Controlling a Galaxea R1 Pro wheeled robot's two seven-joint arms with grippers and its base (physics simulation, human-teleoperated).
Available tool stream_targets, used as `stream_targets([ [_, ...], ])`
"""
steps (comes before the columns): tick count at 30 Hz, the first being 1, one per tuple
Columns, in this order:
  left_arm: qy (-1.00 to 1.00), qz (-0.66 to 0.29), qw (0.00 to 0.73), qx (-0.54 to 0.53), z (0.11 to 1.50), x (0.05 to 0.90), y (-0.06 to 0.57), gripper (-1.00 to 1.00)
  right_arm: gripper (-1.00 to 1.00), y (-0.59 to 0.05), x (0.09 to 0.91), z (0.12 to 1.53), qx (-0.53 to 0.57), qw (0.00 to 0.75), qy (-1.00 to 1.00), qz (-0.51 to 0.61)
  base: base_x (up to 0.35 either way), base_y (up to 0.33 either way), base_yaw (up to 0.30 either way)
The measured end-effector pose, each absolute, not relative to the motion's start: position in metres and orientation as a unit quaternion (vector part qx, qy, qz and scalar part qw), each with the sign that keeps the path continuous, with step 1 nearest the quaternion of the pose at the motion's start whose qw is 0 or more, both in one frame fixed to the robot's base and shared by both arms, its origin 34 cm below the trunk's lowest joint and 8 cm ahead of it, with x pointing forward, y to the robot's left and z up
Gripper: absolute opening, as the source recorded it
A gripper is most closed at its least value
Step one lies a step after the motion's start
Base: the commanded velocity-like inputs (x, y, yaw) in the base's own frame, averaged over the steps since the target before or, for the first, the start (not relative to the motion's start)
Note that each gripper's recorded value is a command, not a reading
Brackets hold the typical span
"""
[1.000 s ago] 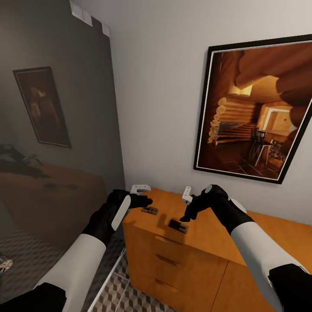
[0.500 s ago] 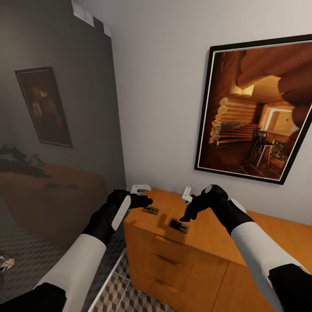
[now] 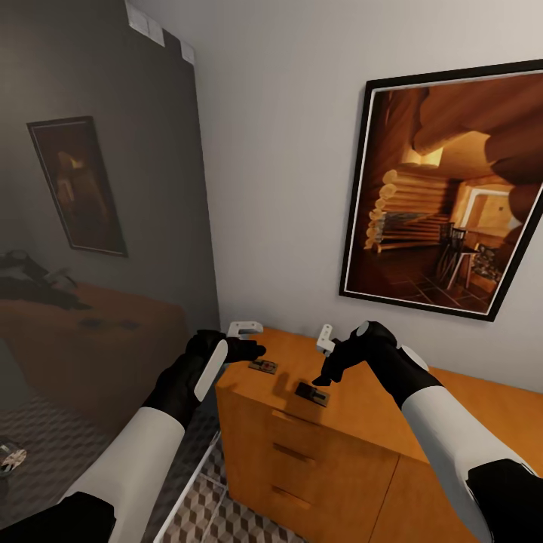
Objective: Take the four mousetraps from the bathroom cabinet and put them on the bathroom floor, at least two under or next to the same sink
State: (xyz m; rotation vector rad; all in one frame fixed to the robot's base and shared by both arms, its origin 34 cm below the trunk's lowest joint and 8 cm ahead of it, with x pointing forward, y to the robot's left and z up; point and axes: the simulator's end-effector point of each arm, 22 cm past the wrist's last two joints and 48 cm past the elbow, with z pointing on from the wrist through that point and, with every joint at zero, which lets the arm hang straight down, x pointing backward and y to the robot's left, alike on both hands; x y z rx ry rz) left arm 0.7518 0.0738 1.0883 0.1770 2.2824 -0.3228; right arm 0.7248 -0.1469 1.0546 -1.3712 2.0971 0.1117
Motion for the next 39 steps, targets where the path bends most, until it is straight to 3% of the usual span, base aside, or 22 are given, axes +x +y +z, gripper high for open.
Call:
stream_targets([
  [39, 0.903, -0.127, 0.403, 0.070, 1.0883, 0.7518, 0.0738, 1.00, 1.00, -0.1469, 0.7245, 1.0545, -0.520, 0.311, 0.795, 0.043, 0.000, 0.000, 0.000],
])
